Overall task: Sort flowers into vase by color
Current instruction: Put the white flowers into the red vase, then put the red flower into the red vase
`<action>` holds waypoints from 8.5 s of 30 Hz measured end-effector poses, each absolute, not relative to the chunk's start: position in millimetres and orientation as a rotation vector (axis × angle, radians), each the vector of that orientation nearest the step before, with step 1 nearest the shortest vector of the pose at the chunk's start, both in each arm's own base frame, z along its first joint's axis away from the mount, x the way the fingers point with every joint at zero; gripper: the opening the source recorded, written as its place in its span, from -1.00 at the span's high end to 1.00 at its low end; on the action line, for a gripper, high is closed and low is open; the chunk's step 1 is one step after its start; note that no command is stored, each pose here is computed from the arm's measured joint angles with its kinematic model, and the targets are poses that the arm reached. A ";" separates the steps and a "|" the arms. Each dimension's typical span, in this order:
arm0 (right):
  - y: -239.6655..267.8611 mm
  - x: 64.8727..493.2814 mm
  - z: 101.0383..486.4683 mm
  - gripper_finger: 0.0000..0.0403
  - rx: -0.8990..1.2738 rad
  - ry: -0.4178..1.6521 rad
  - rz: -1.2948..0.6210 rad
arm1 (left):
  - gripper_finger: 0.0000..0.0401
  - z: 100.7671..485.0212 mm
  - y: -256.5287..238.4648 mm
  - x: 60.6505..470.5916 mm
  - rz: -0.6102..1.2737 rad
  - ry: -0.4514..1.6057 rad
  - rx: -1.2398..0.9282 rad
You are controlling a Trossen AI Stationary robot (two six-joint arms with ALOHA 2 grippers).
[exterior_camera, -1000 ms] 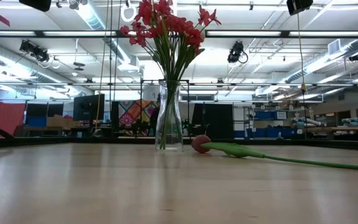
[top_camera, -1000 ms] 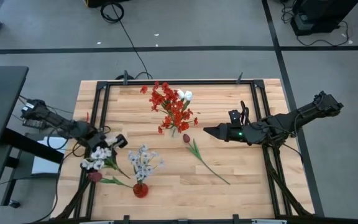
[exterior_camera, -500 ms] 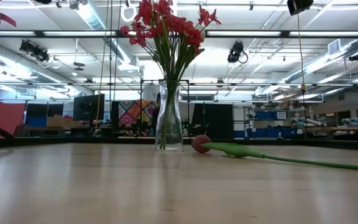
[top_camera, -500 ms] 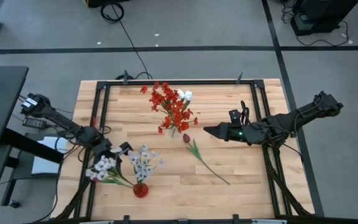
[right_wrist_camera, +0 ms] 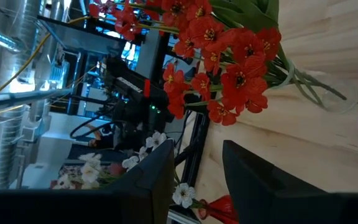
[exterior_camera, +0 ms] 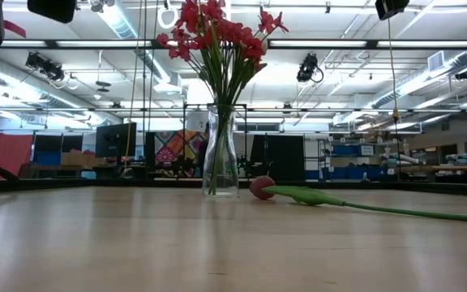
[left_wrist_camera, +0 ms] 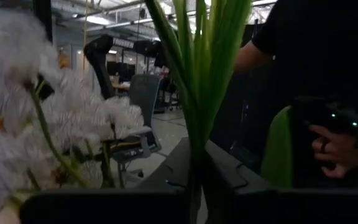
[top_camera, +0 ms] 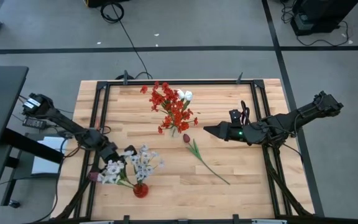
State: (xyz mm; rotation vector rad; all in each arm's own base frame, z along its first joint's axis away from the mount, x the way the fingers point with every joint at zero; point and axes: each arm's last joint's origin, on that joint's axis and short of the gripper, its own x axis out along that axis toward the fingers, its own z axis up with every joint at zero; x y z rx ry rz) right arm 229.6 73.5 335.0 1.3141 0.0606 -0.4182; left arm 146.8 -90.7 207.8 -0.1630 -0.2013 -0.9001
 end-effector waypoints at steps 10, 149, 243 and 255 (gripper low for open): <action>73.6 229.6 335.0 0.28 1.338 0.059 -0.418 | 0.29 211.3 -91.9 151.5 -0.864 -0.173 -0.213; 102.3 281.0 341.6 0.99 0.129 -0.094 -0.117 | 0.18 400.8 -76.2 310.6 0.012 -0.089 -0.277; 94.1 281.1 316.4 0.46 0.489 0.101 -0.238 | 0.93 333.9 -276.6 157.6 -0.134 0.290 0.199; 98.9 279.4 316.0 0.46 0.484 0.109 -0.222 | 0.93 326.9 -271.7 151.5 -0.036 0.312 0.180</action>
